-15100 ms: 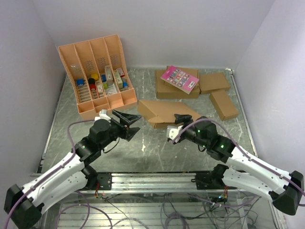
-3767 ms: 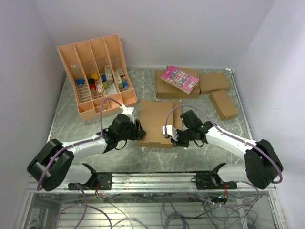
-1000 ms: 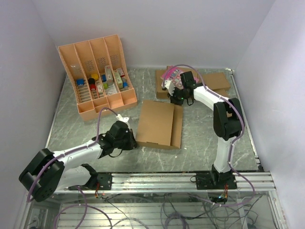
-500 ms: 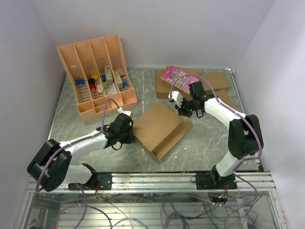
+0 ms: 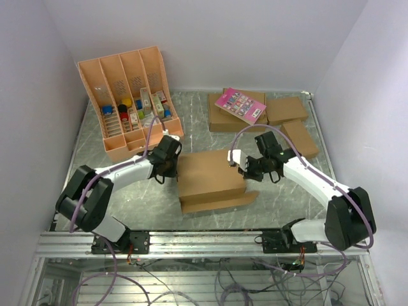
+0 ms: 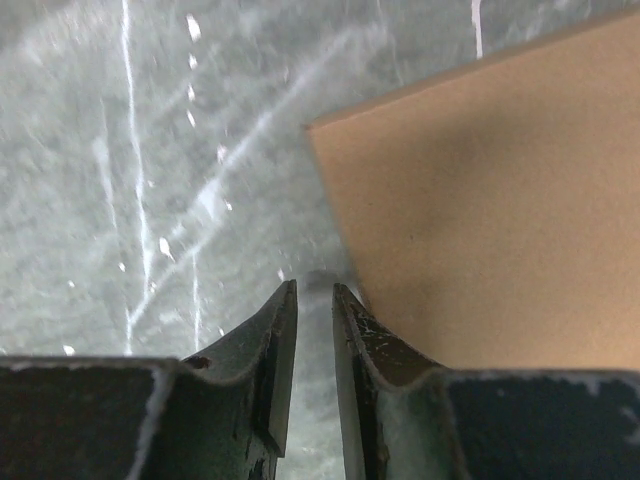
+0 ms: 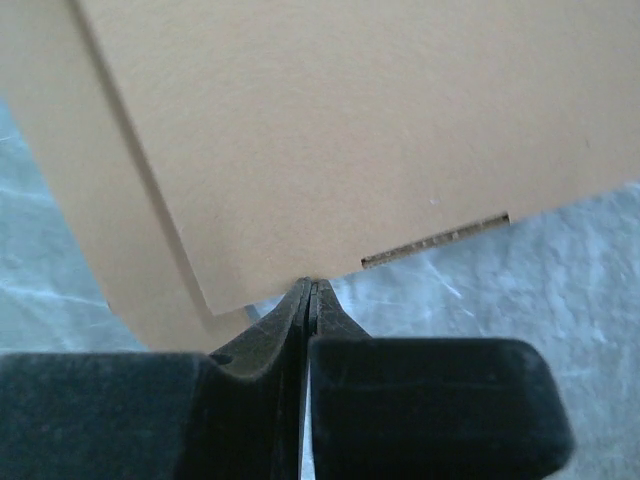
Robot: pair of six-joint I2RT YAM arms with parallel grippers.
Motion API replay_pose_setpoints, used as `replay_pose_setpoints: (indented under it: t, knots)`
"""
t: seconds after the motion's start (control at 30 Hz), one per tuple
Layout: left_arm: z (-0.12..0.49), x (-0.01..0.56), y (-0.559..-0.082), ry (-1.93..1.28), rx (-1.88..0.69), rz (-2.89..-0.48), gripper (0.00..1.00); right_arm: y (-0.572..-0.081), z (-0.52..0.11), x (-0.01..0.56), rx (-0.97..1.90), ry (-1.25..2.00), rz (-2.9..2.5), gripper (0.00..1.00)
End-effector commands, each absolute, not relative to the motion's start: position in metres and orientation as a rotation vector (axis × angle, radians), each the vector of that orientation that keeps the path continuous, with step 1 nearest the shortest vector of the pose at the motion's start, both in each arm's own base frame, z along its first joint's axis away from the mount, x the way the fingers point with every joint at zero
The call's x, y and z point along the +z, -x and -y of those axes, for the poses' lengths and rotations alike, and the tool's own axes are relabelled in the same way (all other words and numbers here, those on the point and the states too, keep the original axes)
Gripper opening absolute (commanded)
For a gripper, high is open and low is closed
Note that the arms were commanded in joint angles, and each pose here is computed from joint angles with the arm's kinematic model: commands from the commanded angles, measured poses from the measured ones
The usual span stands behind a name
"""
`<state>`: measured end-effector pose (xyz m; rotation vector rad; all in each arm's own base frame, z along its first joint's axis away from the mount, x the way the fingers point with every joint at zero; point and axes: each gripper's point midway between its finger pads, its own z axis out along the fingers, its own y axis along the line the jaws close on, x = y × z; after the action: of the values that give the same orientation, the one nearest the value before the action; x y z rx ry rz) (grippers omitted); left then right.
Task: Fold the paper box
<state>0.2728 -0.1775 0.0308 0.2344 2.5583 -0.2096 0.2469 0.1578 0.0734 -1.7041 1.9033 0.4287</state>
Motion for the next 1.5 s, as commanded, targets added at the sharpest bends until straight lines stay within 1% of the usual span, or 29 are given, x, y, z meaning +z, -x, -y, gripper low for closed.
replay_pose_setpoints:
  t: [0.0,0.2,0.37,0.47,0.53,0.6,0.7,0.83,0.97,1.07,1.13,1.2,1.23,1.27,1.3,1.33,1.47]
  knots:
    - [0.213,0.053,-0.302,-0.366,-0.332,-2.467,0.33,-0.174,-0.175,0.057,0.720,1.870,-1.867,0.00]
    - [0.226,0.056,-0.325,-0.441,-0.361,-2.451,0.34,-0.139,-0.182,0.067,0.852,1.969,-1.726,0.00]
    - [0.228,0.061,-0.339,-0.452,-0.367,-2.445,0.35,-0.131,-0.182,0.074,0.891,1.991,-1.679,0.00]
    - [0.213,0.078,-0.344,-0.385,-0.313,-2.412,0.38,-0.130,-0.181,0.085,0.905,1.979,-1.669,0.01]
    - [0.202,0.097,-0.339,-0.342,-0.298,-2.376,0.44,-0.128,-0.182,0.095,0.927,1.949,-1.648,0.05]
    - [0.193,0.104,-0.329,-0.306,-0.295,-2.367,0.52,-0.133,-0.178,0.102,0.917,1.891,-1.663,0.07]
    - [0.184,0.101,-0.303,-0.241,-0.355,-2.384,0.62,-0.137,-0.179,0.110,0.895,1.840,-1.675,0.11]
    - [0.190,0.108,-0.265,-0.184,-0.570,-2.344,0.65,-0.149,-0.188,0.128,0.897,1.723,-1.696,0.12]
    - [0.213,0.151,-0.230,-0.240,-0.901,-2.124,0.67,-0.182,-0.199,0.153,0.867,1.541,-1.719,0.24]
    - [0.223,0.180,-0.211,-0.267,-1.008,-1.989,0.67,-0.214,-0.199,0.160,0.899,1.396,-1.769,0.34]
    - [0.232,0.186,-0.198,-0.285,-1.039,-1.968,0.66,-0.235,-0.194,0.162,0.933,1.277,-1.822,0.43]
    - [0.247,0.183,-0.180,-0.298,-1.083,-1.989,0.64,-0.258,-0.184,0.161,0.940,1.138,-1.869,0.55]
    - [0.255,0.179,-0.172,-0.301,-1.104,-2.006,0.62,-0.265,-0.179,0.157,0.943,1.081,-1.899,0.59]
    - [0.261,0.174,-0.165,-0.295,-1.115,-2.025,0.57,-0.271,-0.174,0.154,0.946,1.029,-1.924,0.62]
    - [0.268,0.168,-0.158,-0.293,-1.130,-2.051,0.49,-0.276,-0.170,0.149,0.950,0.983,-1.949,0.64]
    - [0.274,0.160,-0.152,-0.287,-1.138,-2.081,0.39,-0.281,-0.167,0.142,0.948,0.937,-1.980,0.65]
    - [0.279,0.122,-0.144,-0.260,-1.032,-2.227,0.20,-0.293,-0.155,0.118,0.991,0.771,-2.074,0.64]
